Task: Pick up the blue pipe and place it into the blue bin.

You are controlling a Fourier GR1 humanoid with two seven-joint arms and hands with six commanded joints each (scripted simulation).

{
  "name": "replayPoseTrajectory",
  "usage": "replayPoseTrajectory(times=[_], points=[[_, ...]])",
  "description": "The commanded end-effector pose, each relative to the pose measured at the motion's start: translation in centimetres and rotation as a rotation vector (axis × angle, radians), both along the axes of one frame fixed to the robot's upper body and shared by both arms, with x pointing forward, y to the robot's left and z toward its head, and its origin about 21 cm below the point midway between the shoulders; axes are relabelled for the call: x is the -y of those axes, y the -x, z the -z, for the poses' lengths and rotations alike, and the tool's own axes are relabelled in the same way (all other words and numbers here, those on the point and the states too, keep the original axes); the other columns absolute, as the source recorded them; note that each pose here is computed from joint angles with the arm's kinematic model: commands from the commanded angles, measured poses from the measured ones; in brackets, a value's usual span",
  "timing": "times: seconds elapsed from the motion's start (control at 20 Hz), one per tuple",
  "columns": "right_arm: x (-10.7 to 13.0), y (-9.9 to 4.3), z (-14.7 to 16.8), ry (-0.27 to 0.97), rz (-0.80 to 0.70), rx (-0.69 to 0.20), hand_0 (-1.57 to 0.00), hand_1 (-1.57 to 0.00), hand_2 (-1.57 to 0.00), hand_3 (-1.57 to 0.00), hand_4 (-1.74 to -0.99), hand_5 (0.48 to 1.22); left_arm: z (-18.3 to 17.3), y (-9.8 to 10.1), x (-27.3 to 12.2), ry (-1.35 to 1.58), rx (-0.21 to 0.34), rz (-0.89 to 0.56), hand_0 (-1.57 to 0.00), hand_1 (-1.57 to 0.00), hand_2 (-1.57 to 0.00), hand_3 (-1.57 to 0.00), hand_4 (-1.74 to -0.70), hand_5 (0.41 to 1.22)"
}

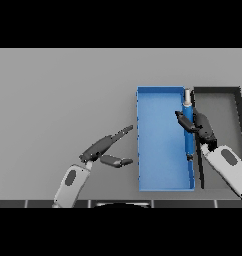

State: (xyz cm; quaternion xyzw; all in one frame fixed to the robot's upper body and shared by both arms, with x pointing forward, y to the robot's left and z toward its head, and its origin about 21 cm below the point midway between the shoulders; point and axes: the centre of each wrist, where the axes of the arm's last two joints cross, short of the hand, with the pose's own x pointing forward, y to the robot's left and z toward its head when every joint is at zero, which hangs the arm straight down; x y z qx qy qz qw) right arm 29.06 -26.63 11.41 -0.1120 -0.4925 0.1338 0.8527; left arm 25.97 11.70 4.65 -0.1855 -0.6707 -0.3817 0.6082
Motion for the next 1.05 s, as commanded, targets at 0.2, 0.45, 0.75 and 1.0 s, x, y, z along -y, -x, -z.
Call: replayPoseTrajectory(times=[0.2, 0.45, 0.75, 1.0], points=[[-0.1, 0.4, 1.1, 0.111, -0.081, -0.171, -0.10, -0.09, -0.09, -0.05, -1.071, 0.868, 0.0, 0.0, 0.1, -0.003, 0.001, -0.006, 0.00, 0.00, 0.00, 0.00, -0.89, 0.426], [-0.3, 0.1, 0.7, 0.177, -0.114, -0.208, -0.03, -0.03, -0.03, -0.02, -1.038, 0.734, 0.2, 0.0, 0.1, -0.010, -0.005, -0.010, 0.00, 0.00, 0.00, 0.00, -0.89, 0.429], [-0.6, -0.2, 0.4, 0.193, -0.124, -0.206, -0.01, -0.01, -0.01, 0.00, -1.022, 0.665, 0.0, 0.0, 0.3, -0.009, 0.002, -0.007, 0.00, 0.00, 0.00, 0.00, -0.89, 0.431], [-0.6, 0.1, 0.8, 0.189, -0.140, -0.222, -0.01, -0.01, -0.01, 0.00, -1.022, 0.643, 0.3, 0.8, 0.4, 0.004, 0.001, -0.002, 0.00, 0.00, 0.00, 0.00, -0.88, 0.431]])
